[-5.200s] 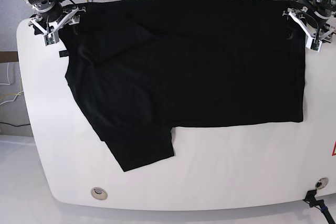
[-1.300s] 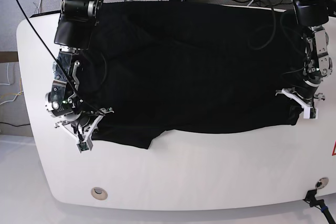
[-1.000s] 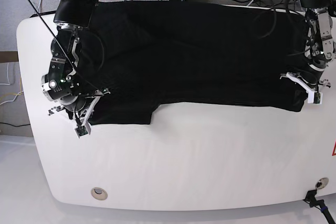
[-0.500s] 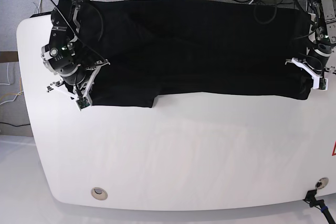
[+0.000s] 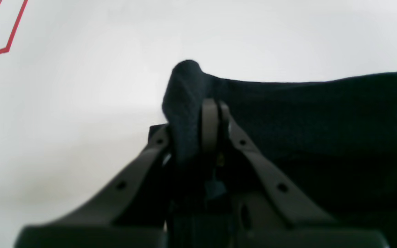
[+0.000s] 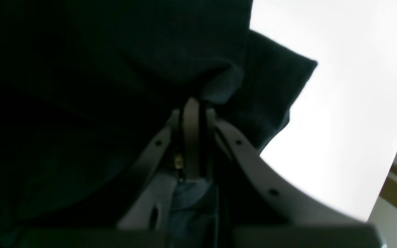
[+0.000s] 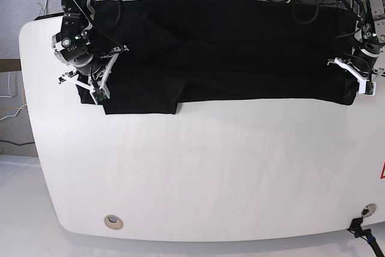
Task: Fold the T-shirt properly
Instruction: 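Lift the hem and fold it over toward the collar with both grippers, then release the hem and reposition the right gripper along the folded edge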
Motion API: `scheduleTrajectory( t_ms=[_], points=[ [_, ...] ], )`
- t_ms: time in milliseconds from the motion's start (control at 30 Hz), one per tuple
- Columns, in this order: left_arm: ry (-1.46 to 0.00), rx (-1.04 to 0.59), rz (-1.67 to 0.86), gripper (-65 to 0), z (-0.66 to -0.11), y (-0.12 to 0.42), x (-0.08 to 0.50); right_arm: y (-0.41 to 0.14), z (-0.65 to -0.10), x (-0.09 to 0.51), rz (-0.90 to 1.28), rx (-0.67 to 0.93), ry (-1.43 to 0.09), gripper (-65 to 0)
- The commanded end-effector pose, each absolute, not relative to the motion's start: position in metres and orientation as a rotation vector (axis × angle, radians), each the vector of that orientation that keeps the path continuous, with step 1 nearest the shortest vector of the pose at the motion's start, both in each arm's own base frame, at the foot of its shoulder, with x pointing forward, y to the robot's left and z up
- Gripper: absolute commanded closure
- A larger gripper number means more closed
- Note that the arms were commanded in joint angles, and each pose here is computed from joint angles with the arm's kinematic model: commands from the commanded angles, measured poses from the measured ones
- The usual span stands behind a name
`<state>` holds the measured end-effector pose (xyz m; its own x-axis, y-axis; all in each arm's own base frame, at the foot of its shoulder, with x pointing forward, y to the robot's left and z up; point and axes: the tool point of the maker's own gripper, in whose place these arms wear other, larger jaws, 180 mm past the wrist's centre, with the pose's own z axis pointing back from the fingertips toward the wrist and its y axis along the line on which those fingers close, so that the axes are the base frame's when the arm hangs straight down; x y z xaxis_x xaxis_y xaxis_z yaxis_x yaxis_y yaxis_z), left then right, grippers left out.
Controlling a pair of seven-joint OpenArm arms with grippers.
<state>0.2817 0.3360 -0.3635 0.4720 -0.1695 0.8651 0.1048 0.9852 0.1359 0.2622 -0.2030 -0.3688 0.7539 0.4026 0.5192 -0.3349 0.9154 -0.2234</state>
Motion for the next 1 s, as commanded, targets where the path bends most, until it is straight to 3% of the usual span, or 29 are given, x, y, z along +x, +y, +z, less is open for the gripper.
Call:
scheduleTrajectory(
  t_ms=[0,33,67,200,233,300,367,400,533,700,967],
  points=[
    [-1.085,0.056,-0.239,0.0,-0.35,0.337,0.284,-0.208,-0.359,0.267,0.409,-0.144,-0.622,0.0],
    [-1.07,0.031,-0.268,0.0,-0.353,0.331,0.282,-0.208,-0.361,0.264,0.41,-0.142,-0.615,0.0],
    [-1.042,0.015,-0.284,0.0,-0.358,0.327,0.278,-0.208,-0.363,0.263,0.409,-0.141,-0.61,-5.5],
    [-0.882,0.028,-0.348,0.0,-0.372,0.337,0.265,-0.208,-0.368,0.255,0.411,-0.138,-0.589,-36.0],
    [-0.865,0.031,-0.352,-2.9,-0.373,0.338,0.264,-0.208,-0.369,0.254,0.41,-0.137,-0.586,-41.2],
    [-0.844,0.04,-0.348,-21.9,-0.376,0.341,0.261,-0.212,-0.37,0.251,0.418,-0.147,-0.576,-48.9],
    [-0.838,0.046,-0.343,-42.2,-0.376,0.344,0.261,-0.215,-0.368,0.253,0.419,-0.155,-0.58,-49.4],
    [-0.842,0.055,-0.334,-45.4,-0.375,0.346,0.262,-0.215,-0.366,0.257,0.419,-0.156,-0.59,-49.4],
    [-0.865,0.067,-0.325,-40.8,-0.369,0.346,0.27,-0.221,-0.341,0.293,0.381,-0.173,-0.684,-49.4],
    [-0.908,0.038,-0.358,-40.7,-0.358,0.336,0.283,-0.227,-0.335,0.347,0.302,-0.129,-0.726,-49.4],
    [-0.924,0.039,-0.366,-40.7,-0.353,0.333,0.289,-0.236,-0.375,0.38,0.184,-0.008,-0.707,-49.4]
  ],
)
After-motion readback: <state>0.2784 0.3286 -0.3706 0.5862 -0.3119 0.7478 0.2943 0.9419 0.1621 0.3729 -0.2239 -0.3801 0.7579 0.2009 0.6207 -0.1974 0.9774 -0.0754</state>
